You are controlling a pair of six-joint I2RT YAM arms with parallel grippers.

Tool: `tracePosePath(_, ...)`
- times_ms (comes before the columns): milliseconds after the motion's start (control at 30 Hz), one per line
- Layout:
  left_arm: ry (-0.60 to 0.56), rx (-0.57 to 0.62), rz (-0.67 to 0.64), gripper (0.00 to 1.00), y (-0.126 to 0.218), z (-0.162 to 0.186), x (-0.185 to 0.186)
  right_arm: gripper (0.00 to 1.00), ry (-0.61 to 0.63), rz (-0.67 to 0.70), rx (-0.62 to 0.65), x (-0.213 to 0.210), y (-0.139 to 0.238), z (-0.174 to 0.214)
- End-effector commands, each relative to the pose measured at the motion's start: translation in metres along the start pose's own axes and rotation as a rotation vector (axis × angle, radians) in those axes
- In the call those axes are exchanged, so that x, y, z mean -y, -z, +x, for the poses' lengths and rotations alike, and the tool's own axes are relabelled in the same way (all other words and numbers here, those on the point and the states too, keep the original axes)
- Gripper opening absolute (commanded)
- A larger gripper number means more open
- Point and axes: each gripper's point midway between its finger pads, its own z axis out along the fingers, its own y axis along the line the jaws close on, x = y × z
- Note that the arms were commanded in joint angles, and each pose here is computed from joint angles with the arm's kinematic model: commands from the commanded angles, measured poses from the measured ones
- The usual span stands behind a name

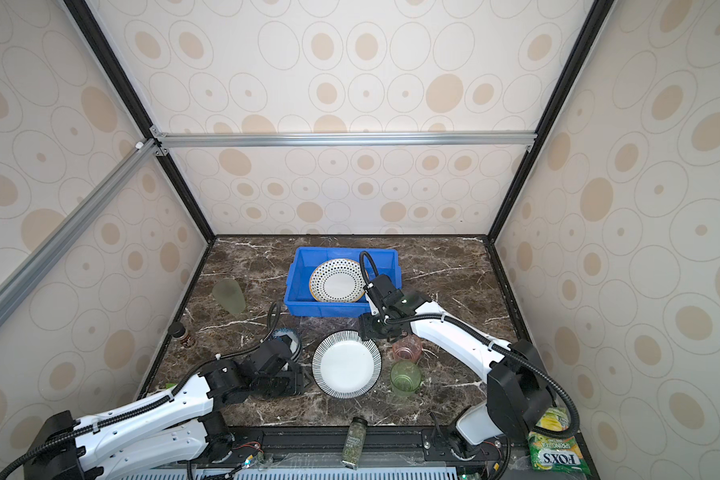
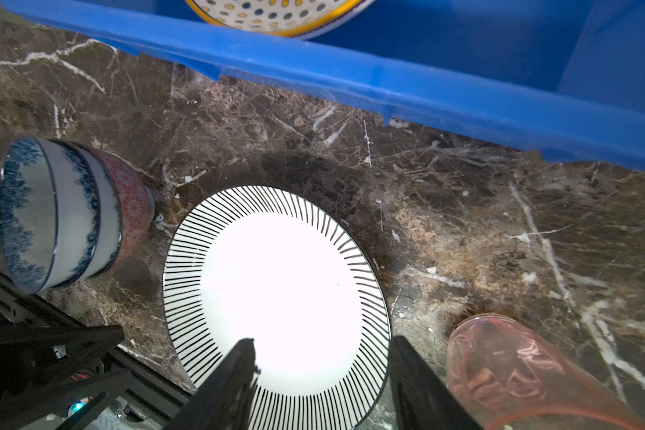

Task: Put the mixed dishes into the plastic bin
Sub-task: 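Move both grippers back toward the black-striped white plate on the table, then pinch the striped plate rim with the left gripper and tilt it up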

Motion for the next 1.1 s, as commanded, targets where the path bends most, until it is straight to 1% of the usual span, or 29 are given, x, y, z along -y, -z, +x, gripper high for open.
tracePosePath(0, 0.065, 0.054, 0.056, 0.53, -0.006, -0.013, 0.019, 0.60, 0.031, 0.011, 0.011, 0.003, 0.006, 0.003)
tracePosePath(300, 0.100, 0.027, 0.006, 0.54, -0.038, -0.008, 0.013, 0.61, 0.037, -0.011, 0.044, 0.002, 0.016, 0.006)
tracePosePath(533, 0.115, 0.051, 0.019, 0.50, -0.047, -0.015, 0.022, 0.61, 0.042, -0.031, 0.063, -0.003, 0.022, 0.002)
tracePosePath(700, 0.081, 0.051, -0.029, 0.48, -0.047, -0.018, 0.028, 0.61, 0.044, -0.036, 0.077, -0.003, 0.025, 0.002)
tracePosePath(800, 0.080, 0.054, -0.040, 0.43, -0.046, -0.018, 0.028, 0.60, 0.045, -0.027, 0.082, 0.000, 0.026, 0.004)
tracePosePath(967, 0.085, 0.038, -0.047, 0.29, -0.052, -0.014, 0.026, 0.60, 0.039, -0.025, 0.074, 0.003, 0.025, 0.009)
tracePosePath(1067, 0.086, 0.024, -0.060, 0.24, -0.057, -0.012, 0.024, 0.60, 0.040, -0.029, 0.080, 0.003, 0.026, 0.010)
